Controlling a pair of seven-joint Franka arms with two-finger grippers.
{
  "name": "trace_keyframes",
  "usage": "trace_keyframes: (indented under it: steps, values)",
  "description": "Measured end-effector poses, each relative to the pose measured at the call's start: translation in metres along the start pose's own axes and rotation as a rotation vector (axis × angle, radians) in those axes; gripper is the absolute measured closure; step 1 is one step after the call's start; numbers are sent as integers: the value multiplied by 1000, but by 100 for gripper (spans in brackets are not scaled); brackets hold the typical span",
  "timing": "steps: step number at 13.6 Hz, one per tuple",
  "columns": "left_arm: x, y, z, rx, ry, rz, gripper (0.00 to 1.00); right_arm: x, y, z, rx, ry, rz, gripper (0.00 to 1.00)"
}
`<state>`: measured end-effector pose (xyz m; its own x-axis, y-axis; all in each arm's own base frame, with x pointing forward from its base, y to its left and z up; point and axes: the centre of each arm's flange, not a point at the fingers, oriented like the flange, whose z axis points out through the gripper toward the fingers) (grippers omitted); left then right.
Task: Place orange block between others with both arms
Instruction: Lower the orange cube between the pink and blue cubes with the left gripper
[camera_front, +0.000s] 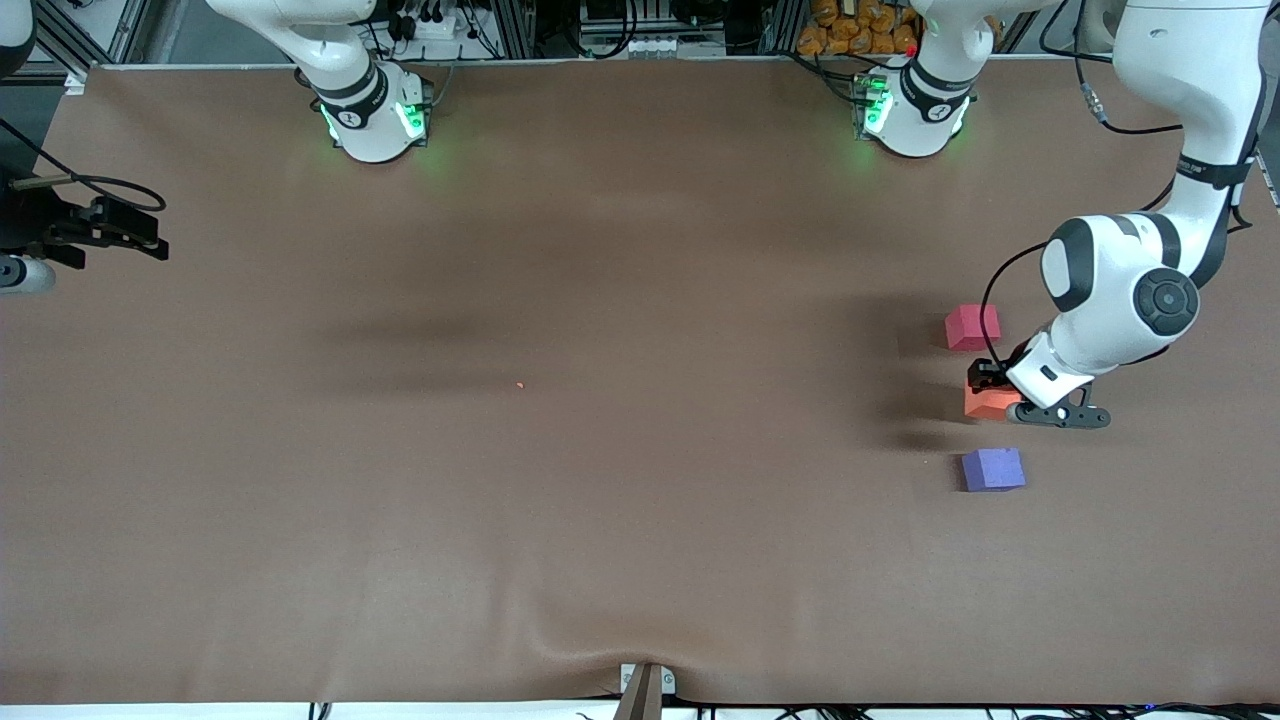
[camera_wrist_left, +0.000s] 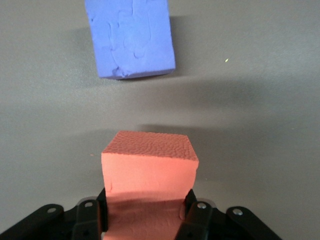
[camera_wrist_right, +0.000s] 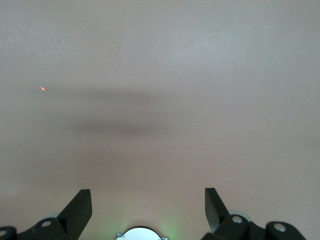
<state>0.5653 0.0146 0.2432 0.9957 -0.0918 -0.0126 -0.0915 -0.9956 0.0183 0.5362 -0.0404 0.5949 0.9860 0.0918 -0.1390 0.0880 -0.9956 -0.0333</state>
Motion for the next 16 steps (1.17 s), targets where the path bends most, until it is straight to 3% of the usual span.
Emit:
trace_keyframes:
  steps: [16]
  values:
    - [-12,-9,44,-1,3,-83,46,0,-1,0,0,0,-2,0]
